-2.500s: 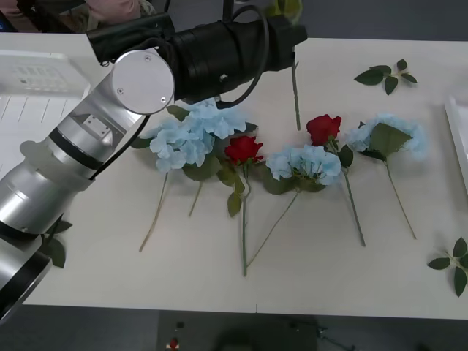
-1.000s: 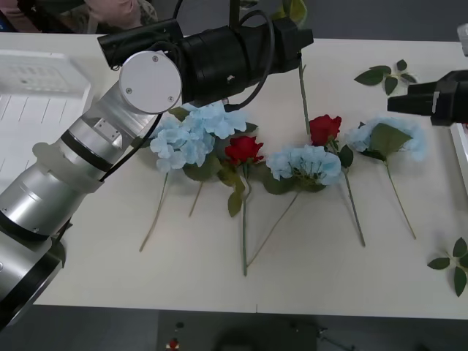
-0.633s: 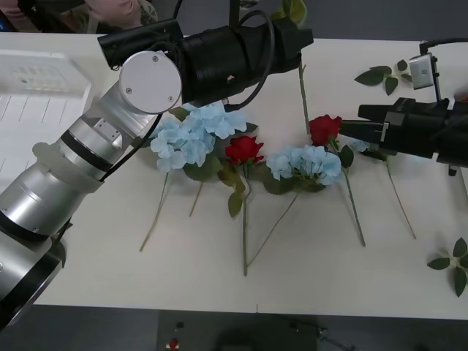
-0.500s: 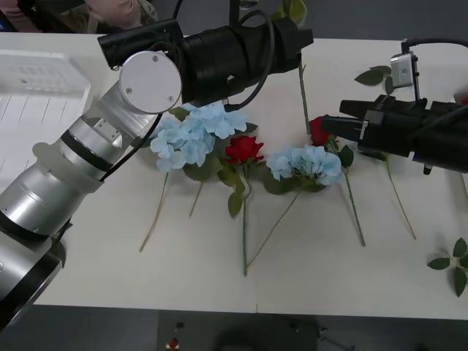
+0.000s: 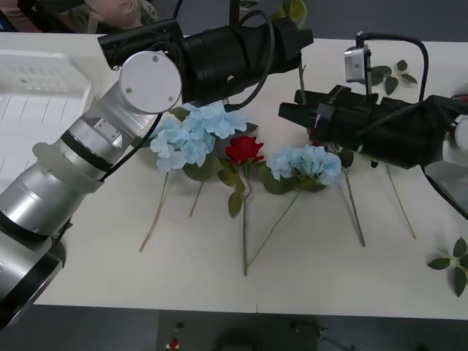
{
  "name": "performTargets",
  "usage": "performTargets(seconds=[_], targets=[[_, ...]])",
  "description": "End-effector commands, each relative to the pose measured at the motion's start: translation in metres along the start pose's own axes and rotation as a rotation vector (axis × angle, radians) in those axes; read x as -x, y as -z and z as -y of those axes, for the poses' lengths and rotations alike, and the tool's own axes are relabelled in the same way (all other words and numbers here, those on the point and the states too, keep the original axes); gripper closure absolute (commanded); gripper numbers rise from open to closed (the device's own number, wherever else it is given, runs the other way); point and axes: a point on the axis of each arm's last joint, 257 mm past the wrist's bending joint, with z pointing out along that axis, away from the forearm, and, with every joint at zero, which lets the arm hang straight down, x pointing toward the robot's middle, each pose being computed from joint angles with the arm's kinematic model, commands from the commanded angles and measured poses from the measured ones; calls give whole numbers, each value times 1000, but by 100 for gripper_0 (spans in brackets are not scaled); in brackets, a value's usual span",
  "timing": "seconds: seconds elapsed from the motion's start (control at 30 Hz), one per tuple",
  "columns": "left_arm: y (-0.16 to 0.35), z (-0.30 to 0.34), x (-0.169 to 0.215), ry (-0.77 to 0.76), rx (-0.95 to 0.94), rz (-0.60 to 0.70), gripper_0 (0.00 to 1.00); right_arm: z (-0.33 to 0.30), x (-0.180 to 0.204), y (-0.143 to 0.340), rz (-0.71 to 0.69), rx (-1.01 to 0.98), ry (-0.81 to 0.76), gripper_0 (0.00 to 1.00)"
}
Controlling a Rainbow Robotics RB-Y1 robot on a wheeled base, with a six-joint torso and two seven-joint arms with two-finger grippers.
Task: Put the red flowers into the right box and the blue flowers into the left box
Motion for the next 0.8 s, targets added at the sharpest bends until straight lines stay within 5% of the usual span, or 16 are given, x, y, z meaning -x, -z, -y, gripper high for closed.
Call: performTargets(seconds=[0.03, 0.27, 0.37, 0.4, 0.43, 0.8], targets=[[-2, 18, 27, -58, -26, 28, 100, -6, 28, -16, 52, 8, 87, 61], [-2, 18, 27, -58, -26, 28, 100, 1, 32, -24, 56, -4, 92, 97], [-2, 18, 27, -58, -26, 28, 100, 3, 32, -25, 56, -6, 90, 100], [-2, 18, 27, -58, -26, 28, 85, 4, 31, -24, 53, -6, 90, 100], [-2, 18, 27, -58, -26, 28, 0, 6, 31, -24, 53, -11, 86, 100], [-2, 18, 27, -58, -26, 28, 0, 15, 27, -19, 31, -26, 90, 100]])
